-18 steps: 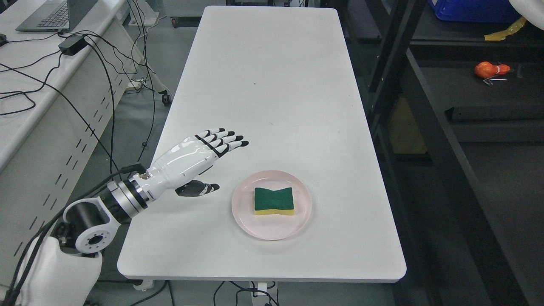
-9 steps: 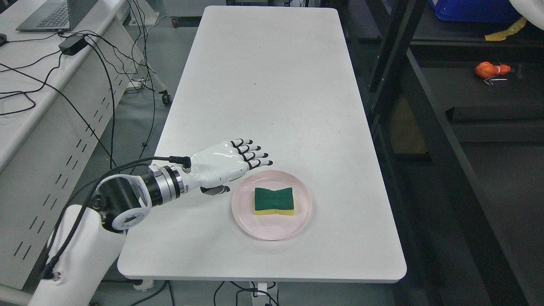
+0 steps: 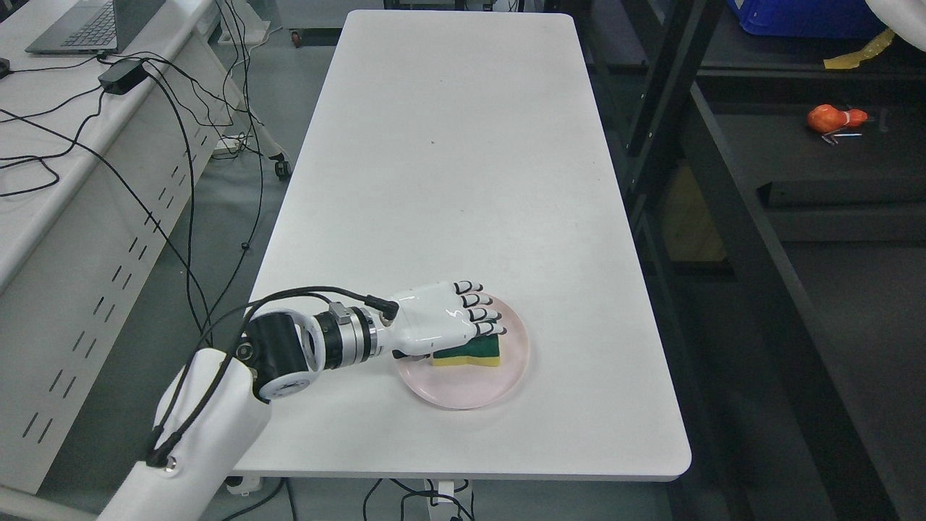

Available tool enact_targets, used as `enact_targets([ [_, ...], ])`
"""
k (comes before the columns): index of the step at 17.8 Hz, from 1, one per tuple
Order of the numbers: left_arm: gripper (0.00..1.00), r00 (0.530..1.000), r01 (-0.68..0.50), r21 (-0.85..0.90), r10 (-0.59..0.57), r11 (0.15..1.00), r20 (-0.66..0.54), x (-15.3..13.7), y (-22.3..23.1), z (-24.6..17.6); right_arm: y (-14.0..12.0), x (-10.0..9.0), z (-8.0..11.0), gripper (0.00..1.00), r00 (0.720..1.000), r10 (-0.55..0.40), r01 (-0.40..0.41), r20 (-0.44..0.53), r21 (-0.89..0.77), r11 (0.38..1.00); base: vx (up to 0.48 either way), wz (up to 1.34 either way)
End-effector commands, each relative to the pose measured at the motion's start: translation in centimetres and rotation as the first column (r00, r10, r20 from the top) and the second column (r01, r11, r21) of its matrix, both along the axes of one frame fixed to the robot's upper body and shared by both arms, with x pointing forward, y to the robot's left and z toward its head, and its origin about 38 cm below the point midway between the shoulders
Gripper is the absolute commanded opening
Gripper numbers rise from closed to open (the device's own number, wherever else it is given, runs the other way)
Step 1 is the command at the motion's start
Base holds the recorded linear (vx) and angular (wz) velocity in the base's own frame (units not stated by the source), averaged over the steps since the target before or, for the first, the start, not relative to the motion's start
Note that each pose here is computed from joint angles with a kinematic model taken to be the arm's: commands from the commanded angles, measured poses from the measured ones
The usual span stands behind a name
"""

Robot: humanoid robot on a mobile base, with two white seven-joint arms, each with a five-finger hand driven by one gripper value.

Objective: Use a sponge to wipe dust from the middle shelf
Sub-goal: 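Close the left hand around the green-and-yellow sponge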

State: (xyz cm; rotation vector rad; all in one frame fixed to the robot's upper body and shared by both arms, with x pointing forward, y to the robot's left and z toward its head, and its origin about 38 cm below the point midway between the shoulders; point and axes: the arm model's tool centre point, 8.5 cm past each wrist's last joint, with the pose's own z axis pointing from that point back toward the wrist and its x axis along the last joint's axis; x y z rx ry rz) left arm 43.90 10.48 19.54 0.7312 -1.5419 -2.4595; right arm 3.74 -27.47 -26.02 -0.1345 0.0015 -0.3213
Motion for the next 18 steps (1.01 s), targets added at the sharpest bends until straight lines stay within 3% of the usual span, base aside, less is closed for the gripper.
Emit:
enact_targets([
  [1,0.77,0.998,0.043,0.049,-0.041,0.998,-0.048,-0.6,-2.8,-2.5,-1.3,0.6,0.1,1.00,1.000,0.000,0.000,0.018,-0.022,1.000,0.000,0.00],
  [11,0.46,0.990,-0.122,-0.077,0.116,0.990,-0.077,1.0,2.3,-1.6,-1.3,0.6,0.1,1.00,1.000,0.000,0.000,0.018,-0.022,1.000,0.000,0.00],
  [15,0.26,0.974,-0.139,-0.231,0.091,0.963,-0.209,-1.1,4.6,-4.1,-1.3,0.6,0.1,1.00,1.000,0.000,0.000,0.018,-0.022,1.000,0.000,0.00],
  [18,0.12,0.957,-0.177,-0.408,0.060,0.896,-0.283,-1.7,6.4,-3.6,-1.3,0.6,0.1,1.00,1.000,0.000,0.000,0.018,-0.022,1.000,0.002,-0.02],
])
